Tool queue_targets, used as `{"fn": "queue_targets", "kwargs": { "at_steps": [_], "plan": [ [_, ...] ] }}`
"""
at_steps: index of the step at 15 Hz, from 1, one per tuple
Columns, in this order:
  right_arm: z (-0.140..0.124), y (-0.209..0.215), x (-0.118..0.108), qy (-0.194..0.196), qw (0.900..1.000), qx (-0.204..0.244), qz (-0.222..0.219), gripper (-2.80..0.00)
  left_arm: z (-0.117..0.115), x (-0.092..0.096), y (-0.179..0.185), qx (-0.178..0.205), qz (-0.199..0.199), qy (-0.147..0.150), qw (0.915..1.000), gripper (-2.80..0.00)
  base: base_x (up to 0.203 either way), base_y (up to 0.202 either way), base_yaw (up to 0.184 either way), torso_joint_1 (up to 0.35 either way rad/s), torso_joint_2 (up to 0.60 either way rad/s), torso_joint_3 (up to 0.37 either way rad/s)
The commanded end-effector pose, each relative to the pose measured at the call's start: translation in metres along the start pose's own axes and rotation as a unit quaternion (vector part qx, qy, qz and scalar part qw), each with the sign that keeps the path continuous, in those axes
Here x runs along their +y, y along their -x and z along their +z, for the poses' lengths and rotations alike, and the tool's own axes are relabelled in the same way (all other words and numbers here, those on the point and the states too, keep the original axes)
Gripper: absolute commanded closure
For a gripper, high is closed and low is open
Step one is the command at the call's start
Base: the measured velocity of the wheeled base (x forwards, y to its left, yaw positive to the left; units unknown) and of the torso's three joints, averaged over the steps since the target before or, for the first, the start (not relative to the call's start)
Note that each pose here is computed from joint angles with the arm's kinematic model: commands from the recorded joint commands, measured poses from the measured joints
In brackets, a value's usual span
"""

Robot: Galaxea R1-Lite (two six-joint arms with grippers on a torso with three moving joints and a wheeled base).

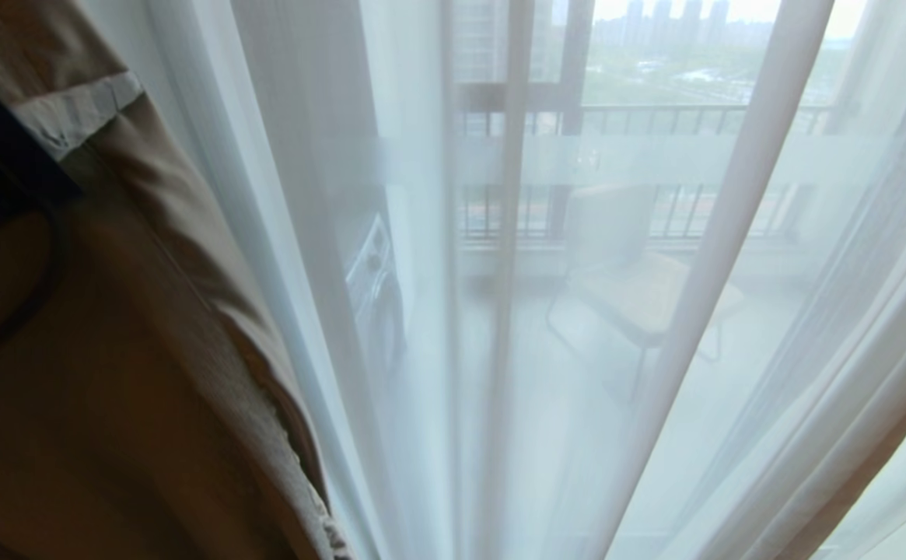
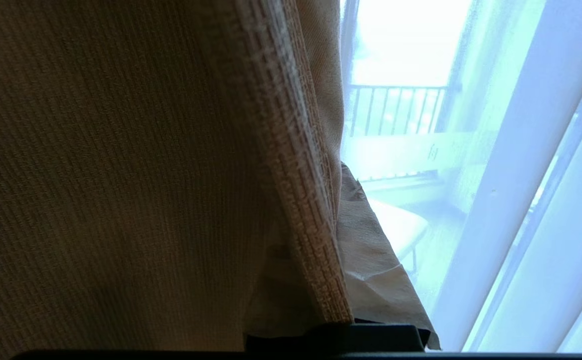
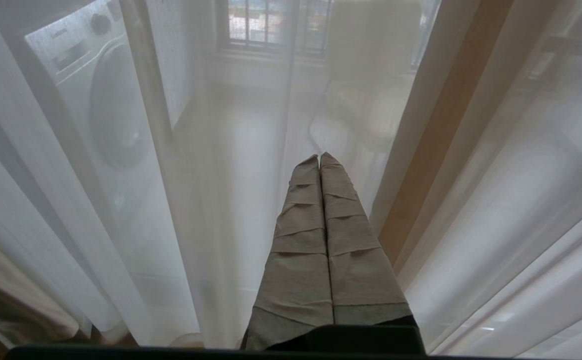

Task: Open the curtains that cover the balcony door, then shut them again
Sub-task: Close the outer curtains on both sides

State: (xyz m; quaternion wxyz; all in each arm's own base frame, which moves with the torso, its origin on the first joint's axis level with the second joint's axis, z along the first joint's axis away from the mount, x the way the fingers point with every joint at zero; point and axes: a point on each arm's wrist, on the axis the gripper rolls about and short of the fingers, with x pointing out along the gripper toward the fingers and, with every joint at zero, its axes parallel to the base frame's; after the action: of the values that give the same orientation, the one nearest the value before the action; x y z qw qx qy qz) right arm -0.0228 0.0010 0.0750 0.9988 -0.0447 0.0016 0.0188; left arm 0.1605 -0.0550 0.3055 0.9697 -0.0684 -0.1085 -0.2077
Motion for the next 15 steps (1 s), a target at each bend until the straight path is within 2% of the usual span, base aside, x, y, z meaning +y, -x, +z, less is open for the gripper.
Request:
{"fn": "queue_targets", "kwargs": {
  "at_steps": [1, 15],
  "plan": [
    [0.000, 0.000, 0.000, 0.000, 1.000, 0.000, 0.000, 0.00, -0.004, -0.003, -0.004, 0.008, -0.011, 0.004, 0.9999, 0.00, 0.000, 0.000, 0.000, 0.000, 0.00, 0.000],
    [0.000, 0.000, 0.000, 0.000, 1.000, 0.000, 0.000, 0.00, -0.013, -0.024, -0.004, 0.026, -0.069, 0.018, 0.9971, 0.00, 0.000, 0.000, 0.000, 0.000, 0.00, 0.000]
  ]
}}
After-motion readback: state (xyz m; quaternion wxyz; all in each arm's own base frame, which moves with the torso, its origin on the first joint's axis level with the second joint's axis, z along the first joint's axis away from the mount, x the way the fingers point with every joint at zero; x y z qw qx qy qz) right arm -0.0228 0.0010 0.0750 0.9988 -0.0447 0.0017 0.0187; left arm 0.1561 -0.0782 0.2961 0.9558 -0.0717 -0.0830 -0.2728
